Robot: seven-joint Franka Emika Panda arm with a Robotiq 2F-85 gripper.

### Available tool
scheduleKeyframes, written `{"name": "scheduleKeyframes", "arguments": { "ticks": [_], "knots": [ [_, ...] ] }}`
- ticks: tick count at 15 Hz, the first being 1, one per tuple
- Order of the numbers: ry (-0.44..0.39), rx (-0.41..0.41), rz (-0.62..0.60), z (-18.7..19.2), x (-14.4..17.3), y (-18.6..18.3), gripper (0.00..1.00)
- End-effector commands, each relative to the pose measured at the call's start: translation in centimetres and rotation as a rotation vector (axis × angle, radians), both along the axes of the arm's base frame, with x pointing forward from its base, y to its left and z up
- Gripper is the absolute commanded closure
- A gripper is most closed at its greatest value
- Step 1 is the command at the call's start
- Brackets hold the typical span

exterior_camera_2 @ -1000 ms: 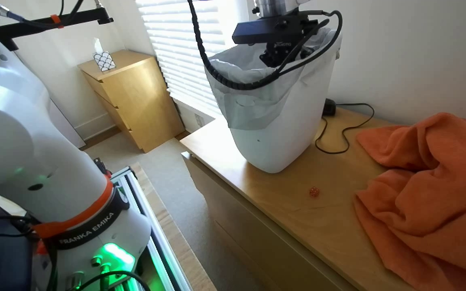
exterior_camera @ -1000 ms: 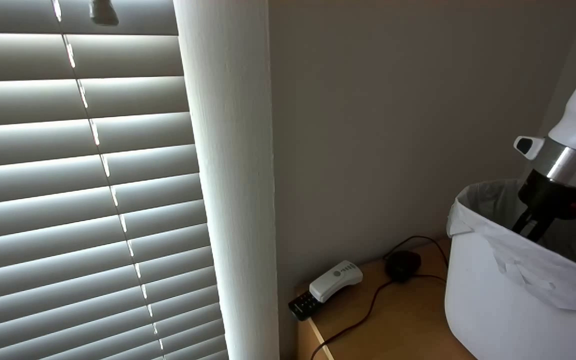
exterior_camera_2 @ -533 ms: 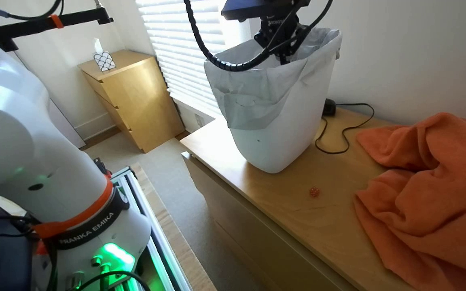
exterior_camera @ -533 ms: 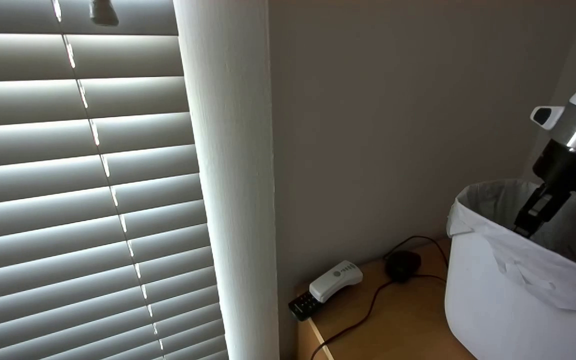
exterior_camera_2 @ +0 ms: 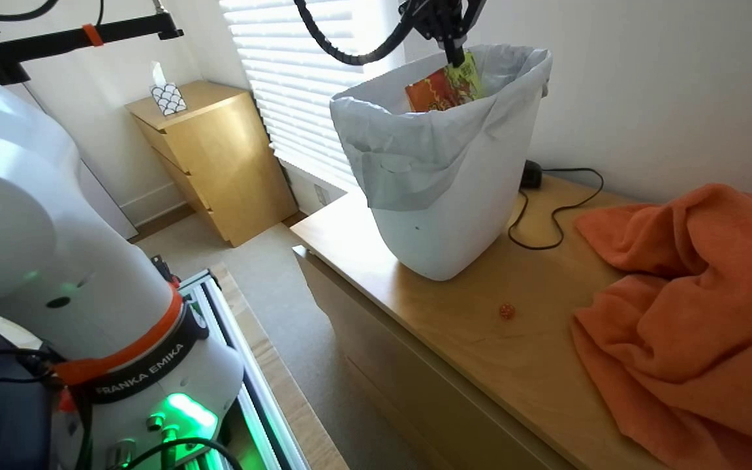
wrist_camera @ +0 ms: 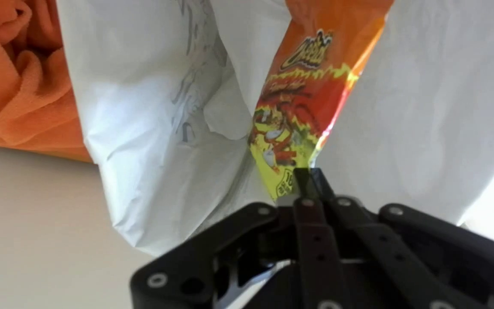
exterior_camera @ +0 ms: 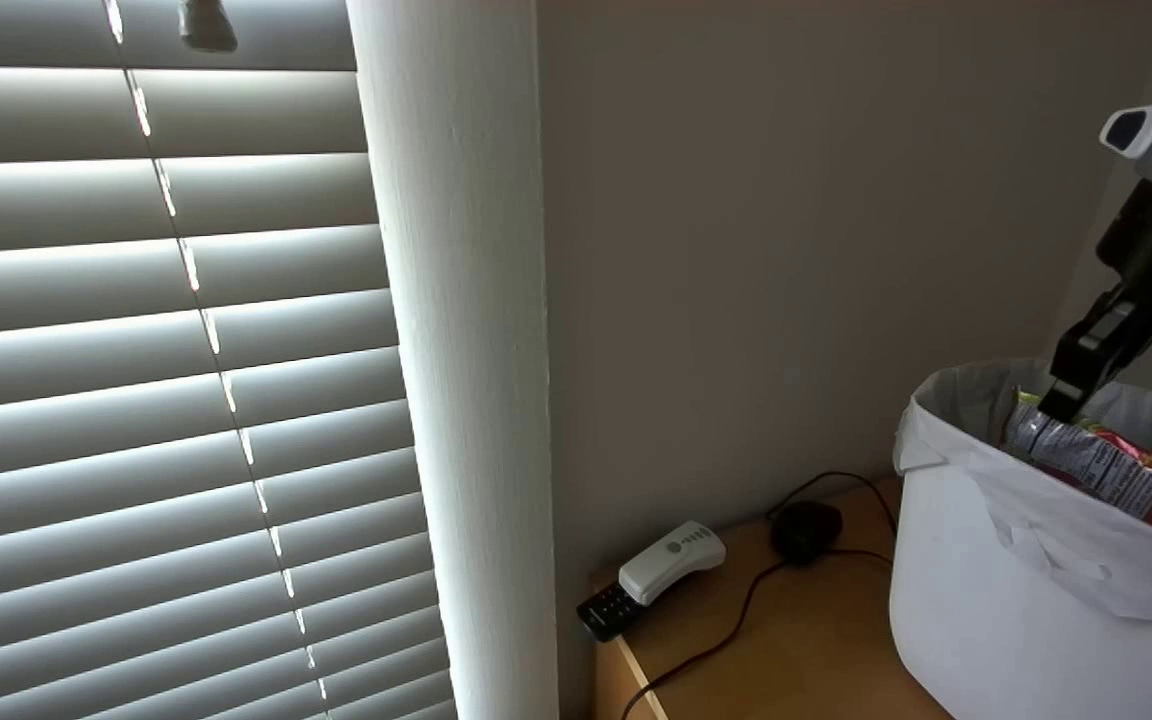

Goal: Remove the snacks packet from the waste bin and drop it on the table on top of the orange dice

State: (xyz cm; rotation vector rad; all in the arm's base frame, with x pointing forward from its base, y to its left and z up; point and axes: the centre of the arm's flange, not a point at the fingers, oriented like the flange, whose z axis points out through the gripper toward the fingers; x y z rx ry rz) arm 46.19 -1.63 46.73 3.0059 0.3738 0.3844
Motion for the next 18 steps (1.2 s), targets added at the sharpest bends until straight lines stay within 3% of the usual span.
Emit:
{"name": "scheduleKeyframes", "arguments": {
  "ticks": [1, 6, 18],
  "knots": [
    [-0.005, -0.004, -0.001, 0.5, -0.2, 0.2, 0.99],
    [-0.013, 0.002, 0.012, 0.7, -0.4, 0.9, 1.00],
    [-0.210, -0.067, 0.018, 11.5, -4.1, -1.6, 1.00]
  ]
}}
